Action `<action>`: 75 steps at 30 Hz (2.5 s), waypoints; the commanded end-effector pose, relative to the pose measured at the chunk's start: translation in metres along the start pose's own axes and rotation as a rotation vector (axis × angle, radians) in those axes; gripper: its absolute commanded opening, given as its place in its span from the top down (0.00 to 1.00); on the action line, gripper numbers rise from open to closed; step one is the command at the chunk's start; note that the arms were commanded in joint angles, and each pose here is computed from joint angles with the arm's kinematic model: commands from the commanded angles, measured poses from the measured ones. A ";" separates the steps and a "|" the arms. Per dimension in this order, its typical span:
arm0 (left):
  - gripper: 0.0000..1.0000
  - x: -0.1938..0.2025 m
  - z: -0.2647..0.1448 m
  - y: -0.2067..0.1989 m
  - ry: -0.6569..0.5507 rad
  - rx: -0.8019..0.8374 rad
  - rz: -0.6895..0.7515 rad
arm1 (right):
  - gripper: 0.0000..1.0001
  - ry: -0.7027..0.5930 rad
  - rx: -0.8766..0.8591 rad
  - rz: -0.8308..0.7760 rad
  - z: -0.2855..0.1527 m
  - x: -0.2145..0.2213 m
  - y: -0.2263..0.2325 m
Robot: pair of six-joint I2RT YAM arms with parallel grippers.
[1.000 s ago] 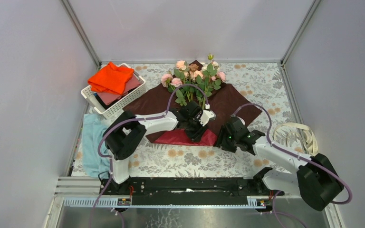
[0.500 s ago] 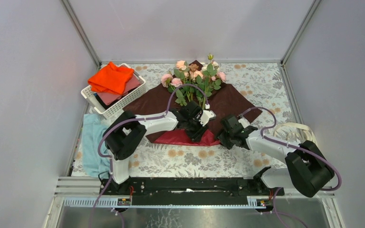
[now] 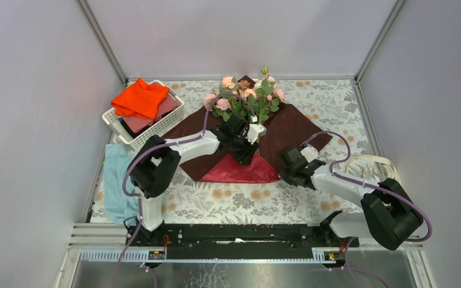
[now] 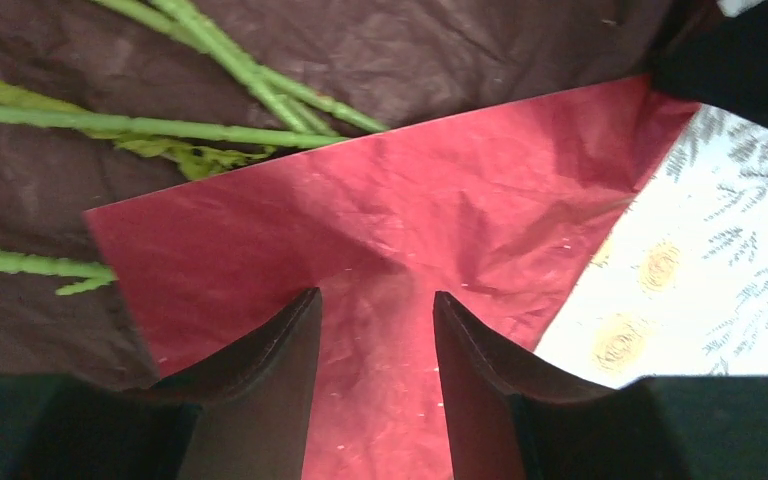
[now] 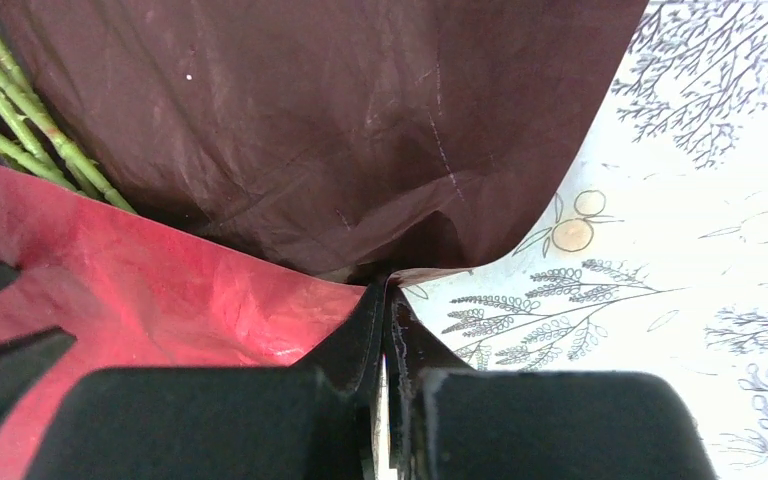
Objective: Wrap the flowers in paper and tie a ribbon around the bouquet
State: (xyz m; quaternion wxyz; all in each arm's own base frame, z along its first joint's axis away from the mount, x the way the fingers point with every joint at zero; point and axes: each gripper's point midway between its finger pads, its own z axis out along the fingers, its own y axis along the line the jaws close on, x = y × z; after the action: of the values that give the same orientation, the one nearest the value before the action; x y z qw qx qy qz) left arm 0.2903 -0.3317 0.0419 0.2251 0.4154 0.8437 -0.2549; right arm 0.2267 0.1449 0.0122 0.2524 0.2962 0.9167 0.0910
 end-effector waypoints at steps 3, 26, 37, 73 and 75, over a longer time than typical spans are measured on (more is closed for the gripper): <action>0.47 0.008 0.021 0.011 0.031 0.021 -0.048 | 1.00 -0.192 -0.027 -0.167 -0.021 -0.033 0.016; 0.48 0.028 0.037 0.034 0.085 -0.023 -0.133 | 0.00 -0.219 -0.217 -0.191 -0.051 0.007 0.049; 0.48 0.028 0.036 0.031 0.077 -0.010 -0.133 | 0.04 -0.097 -0.158 0.076 -0.029 0.036 0.032; 0.48 0.025 0.038 0.045 0.089 -0.046 -0.141 | 1.00 -0.631 0.099 -0.752 -0.047 -0.041 0.057; 0.48 0.026 0.037 0.047 0.092 -0.050 -0.146 | 1.00 -0.670 0.101 -0.835 -0.053 -0.039 0.065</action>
State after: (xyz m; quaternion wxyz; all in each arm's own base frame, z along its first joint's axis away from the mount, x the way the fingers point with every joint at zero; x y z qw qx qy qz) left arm 0.3223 -0.3381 0.0212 0.2153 0.3729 0.8613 -0.2696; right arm 0.2486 0.1740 0.0593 0.4757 0.0178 0.8761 -0.0761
